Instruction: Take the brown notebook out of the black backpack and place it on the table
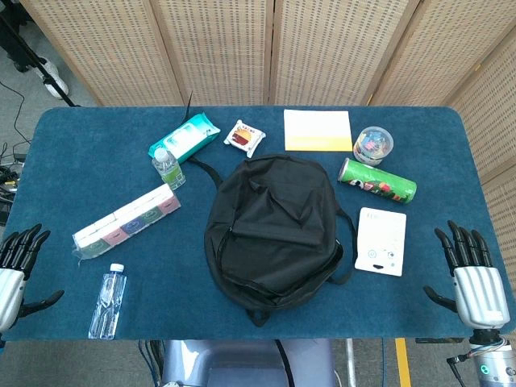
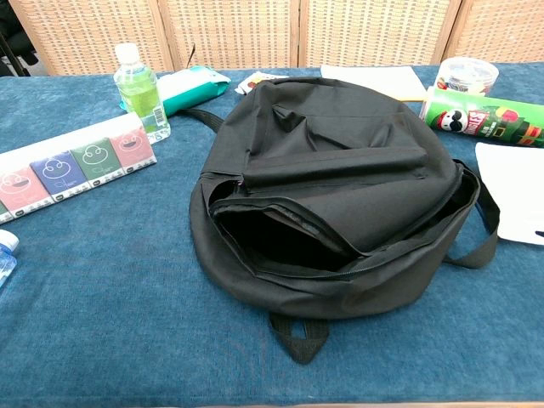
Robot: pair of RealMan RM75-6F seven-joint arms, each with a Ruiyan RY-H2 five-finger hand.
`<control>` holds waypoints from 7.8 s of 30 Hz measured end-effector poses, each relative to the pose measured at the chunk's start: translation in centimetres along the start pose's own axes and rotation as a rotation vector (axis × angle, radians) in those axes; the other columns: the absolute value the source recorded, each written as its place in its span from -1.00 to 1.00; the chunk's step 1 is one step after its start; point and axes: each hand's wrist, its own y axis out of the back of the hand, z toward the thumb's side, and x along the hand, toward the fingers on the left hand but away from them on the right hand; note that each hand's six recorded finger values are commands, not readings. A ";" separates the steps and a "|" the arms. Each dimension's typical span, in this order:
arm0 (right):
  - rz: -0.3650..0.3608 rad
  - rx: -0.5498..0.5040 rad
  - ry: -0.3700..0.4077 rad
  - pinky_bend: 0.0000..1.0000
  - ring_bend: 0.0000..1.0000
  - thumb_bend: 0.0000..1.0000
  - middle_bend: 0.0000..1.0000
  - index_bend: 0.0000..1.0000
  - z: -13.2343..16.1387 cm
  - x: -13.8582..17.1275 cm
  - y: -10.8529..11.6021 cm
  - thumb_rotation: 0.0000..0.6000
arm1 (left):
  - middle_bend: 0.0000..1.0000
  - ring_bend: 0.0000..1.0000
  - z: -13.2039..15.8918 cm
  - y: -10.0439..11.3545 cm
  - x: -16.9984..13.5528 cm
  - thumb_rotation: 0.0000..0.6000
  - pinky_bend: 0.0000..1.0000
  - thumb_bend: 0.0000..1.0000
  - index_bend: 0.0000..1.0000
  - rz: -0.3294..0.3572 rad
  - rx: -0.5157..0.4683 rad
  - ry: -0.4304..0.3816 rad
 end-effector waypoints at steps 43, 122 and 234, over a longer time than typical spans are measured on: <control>0.417 -0.219 0.699 -1.00 -1.00 -1.00 -1.00 -0.90 27.6 -6.1 -5.9 1.00 | -1.00 -1.00 -1.8 -1.7 1.4 1.00 -1.00 -0.94 -1.00 -0.052 0.045 0.090; 0.167 -0.083 0.426 0.40 0.46 0.29 0.40 0.38 30.0 -18.9 -3.7 1.00 | -1.00 -1.00 22.3 -10.3 10.1 1.00 -0.92 -0.69 -0.76 -0.342 -0.230 -0.681; 0.264 -0.178 0.453 0.40 0.46 0.29 0.41 0.40 27.9 -19.1 -0.7 1.00 | -0.74 -0.73 37.3 -26.3 22.3 1.00 -0.40 0.03 -0.36 -0.386 0.053 -0.602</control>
